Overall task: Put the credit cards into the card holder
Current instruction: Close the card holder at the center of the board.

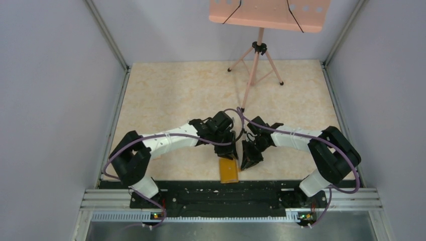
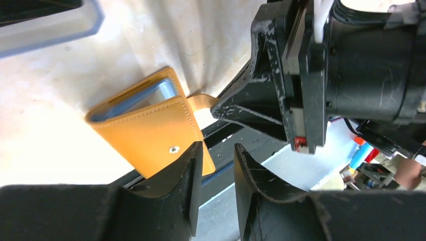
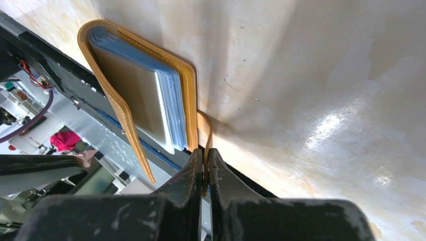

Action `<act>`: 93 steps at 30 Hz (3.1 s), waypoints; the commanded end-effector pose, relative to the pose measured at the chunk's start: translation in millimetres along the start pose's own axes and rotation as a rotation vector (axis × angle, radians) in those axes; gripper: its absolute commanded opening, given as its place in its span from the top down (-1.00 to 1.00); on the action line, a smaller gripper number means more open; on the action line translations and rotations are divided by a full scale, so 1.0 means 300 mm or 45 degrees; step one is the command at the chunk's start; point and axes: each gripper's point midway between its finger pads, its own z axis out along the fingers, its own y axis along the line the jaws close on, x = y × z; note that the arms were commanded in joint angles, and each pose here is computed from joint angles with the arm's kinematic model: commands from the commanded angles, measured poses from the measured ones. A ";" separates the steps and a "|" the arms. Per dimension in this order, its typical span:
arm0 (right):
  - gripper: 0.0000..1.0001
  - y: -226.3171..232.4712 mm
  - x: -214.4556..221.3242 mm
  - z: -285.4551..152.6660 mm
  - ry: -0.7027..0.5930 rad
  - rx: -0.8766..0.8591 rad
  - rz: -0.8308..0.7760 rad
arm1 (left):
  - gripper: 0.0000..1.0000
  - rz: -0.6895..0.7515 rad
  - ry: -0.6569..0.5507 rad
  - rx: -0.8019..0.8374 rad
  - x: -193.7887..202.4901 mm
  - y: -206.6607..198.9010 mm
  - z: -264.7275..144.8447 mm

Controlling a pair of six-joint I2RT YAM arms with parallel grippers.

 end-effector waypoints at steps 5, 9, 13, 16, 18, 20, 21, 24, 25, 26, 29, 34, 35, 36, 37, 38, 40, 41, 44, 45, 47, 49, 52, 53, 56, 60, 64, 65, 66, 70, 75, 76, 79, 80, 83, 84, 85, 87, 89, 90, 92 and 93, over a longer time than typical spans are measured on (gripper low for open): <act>1.00 0.048 -0.042 -0.026 -0.042 -0.059 -0.057 | 0.56 0.012 -0.082 -0.159 0.046 0.135 -0.080; 1.00 0.048 -0.040 -0.025 -0.037 -0.060 -0.056 | 0.89 0.004 -0.024 -0.186 0.088 0.177 -0.059; 1.00 0.047 -0.038 -0.025 -0.034 -0.062 -0.055 | 1.00 0.010 0.027 -0.156 0.103 0.176 -0.015; 1.00 0.050 -0.035 -0.025 -0.030 -0.067 -0.058 | 1.00 0.008 0.060 -0.134 0.109 0.168 0.016; 1.00 0.051 -0.033 -0.025 -0.026 -0.070 -0.056 | 1.00 0.011 0.075 -0.141 0.108 0.167 0.030; 1.00 0.050 -0.030 -0.023 -0.021 -0.073 -0.055 | 1.00 0.007 0.092 -0.151 0.109 0.171 0.045; 0.99 0.050 -0.031 -0.023 -0.022 -0.074 -0.057 | 1.00 0.004 0.101 -0.162 0.112 0.175 0.052; 0.97 0.049 -0.029 -0.020 -0.015 -0.076 -0.059 | 1.00 -0.012 0.128 -0.224 0.121 0.202 0.068; 0.96 0.052 -0.028 -0.020 -0.013 -0.082 -0.062 | 1.00 -0.016 0.134 -0.240 0.122 0.208 0.073; 0.96 0.055 -0.029 -0.020 -0.013 -0.091 -0.062 | 1.00 -0.021 0.141 -0.255 0.123 0.213 0.078; 0.94 0.076 -0.033 -0.018 -0.017 -0.137 -0.070 | 1.00 -0.022 0.148 -0.286 0.123 0.218 0.083; 0.53 0.133 -0.036 -0.016 -0.023 -0.268 -0.082 | 1.00 -0.021 0.156 -0.309 0.124 0.221 0.089; 0.45 0.138 -0.035 -0.013 -0.022 -0.281 -0.083 | 1.00 -0.020 0.156 -0.310 0.124 0.221 0.090; 0.38 0.140 -0.035 -0.009 -0.022 -0.284 -0.084 | 1.00 -0.020 0.155 -0.312 0.123 0.222 0.090; 0.32 0.141 -0.034 -0.006 -0.020 -0.291 -0.086 | 1.00 -0.018 0.156 -0.313 0.123 0.223 0.091; 0.28 0.141 -0.032 -0.002 -0.016 -0.294 -0.084 | 1.00 -0.019 0.154 -0.314 0.123 0.224 0.091; 0.21 0.143 -0.027 0.005 -0.009 -0.306 -0.087 | 1.00 -0.021 0.155 -0.315 0.122 0.224 0.092; 0.19 0.141 -0.025 0.009 -0.005 -0.304 -0.087 | 1.00 -0.019 0.154 -0.315 0.123 0.223 0.092; 0.16 0.136 -0.023 0.023 0.004 -0.304 -0.083 | 1.00 -0.016 0.154 -0.318 0.123 0.225 0.092; 0.20 0.132 -0.023 0.027 0.005 -0.301 -0.083 | 1.00 -0.018 0.151 -0.318 0.122 0.224 0.092; 0.24 0.126 -0.019 0.037 0.014 -0.296 -0.078 | 1.00 -0.015 0.145 -0.316 0.119 0.222 0.090; 0.29 0.120 -0.021 0.045 0.015 -0.286 -0.072 | 1.00 -0.008 0.134 -0.309 0.115 0.218 0.087; 0.36 0.113 -0.022 0.054 0.020 -0.273 -0.062 | 1.00 0.000 0.117 -0.291 0.107 0.204 0.079; 0.40 0.109 -0.022 0.058 0.022 -0.267 -0.057 | 1.00 0.003 0.112 -0.278 0.104 0.196 0.076; 0.51 0.101 -0.022 0.064 0.022 -0.253 -0.045 | 0.99 0.001 0.093 -0.226 0.095 0.164 0.064; 0.61 0.092 -0.021 0.068 0.023 -0.237 -0.034 | 0.80 -0.005 0.062 -0.145 0.083 0.115 0.045; 0.68 0.086 -0.019 0.071 0.025 -0.226 -0.031 | 0.54 -0.023 0.030 -0.063 0.071 0.076 0.021; 0.69 0.085 -0.018 0.071 0.026 -0.226 -0.029 | 0.52 -0.032 0.022 -0.044 0.069 0.070 0.016; 0.69 0.084 -0.017 0.072 0.028 -0.225 -0.029 | 0.50 -0.046 0.018 -0.030 0.069 0.073 0.012; 0.71 0.082 -0.016 0.074 0.032 -0.223 -0.027 | 0.42 -0.119 0.015 0.079 0.073 0.068 0.015; 0.73 0.077 -0.014 0.074 0.035 -0.211 -0.032 | 0.41 -0.191 0.029 0.126 0.086 0.093 0.029; 0.73 0.077 -0.015 0.074 0.035 -0.211 -0.032 | 0.41 -0.199 0.035 0.135 0.088 0.094 0.033; 0.74 0.077 -0.014 0.073 0.035 -0.210 -0.034 | 0.42 -0.212 0.050 0.139 0.087 0.100 0.051; 0.75 0.076 -0.013 0.073 0.035 -0.209 -0.035 | 0.42 -0.216 0.048 0.128 0.085 0.106 0.057; 0.78 0.075 -0.013 0.071 0.035 -0.204 -0.036 | 0.45 -0.228 0.057 0.110 0.085 0.119 0.074; 0.79 0.074 -0.013 0.071 0.034 -0.203 -0.036 | 0.46 -0.229 0.061 0.109 0.085 0.120 0.078; 0.79 0.075 -0.014 0.071 0.032 -0.202 -0.036 | 0.47 -0.230 0.066 0.111 0.086 0.121 0.082; 0.79 0.075 -0.014 0.070 0.033 -0.202 -0.036 | 0.50 -0.235 0.076 0.106 0.089 0.124 0.087; 0.79 0.075 -0.014 0.071 0.033 -0.201 -0.034 | 0.53 -0.236 0.083 0.097 0.088 0.125 0.091; 0.80 0.076 -0.015 0.071 0.034 -0.202 -0.035 | 0.56 -0.238 0.087 0.089 0.089 0.128 0.093; 0.80 0.075 -0.015 0.072 0.035 -0.201 -0.033 | 0.59 -0.236 0.087 0.079 0.087 0.130 0.094; 0.80 0.077 -0.017 0.071 0.033 -0.202 -0.035 | 0.62 -0.233 0.087 0.077 0.086 0.130 0.094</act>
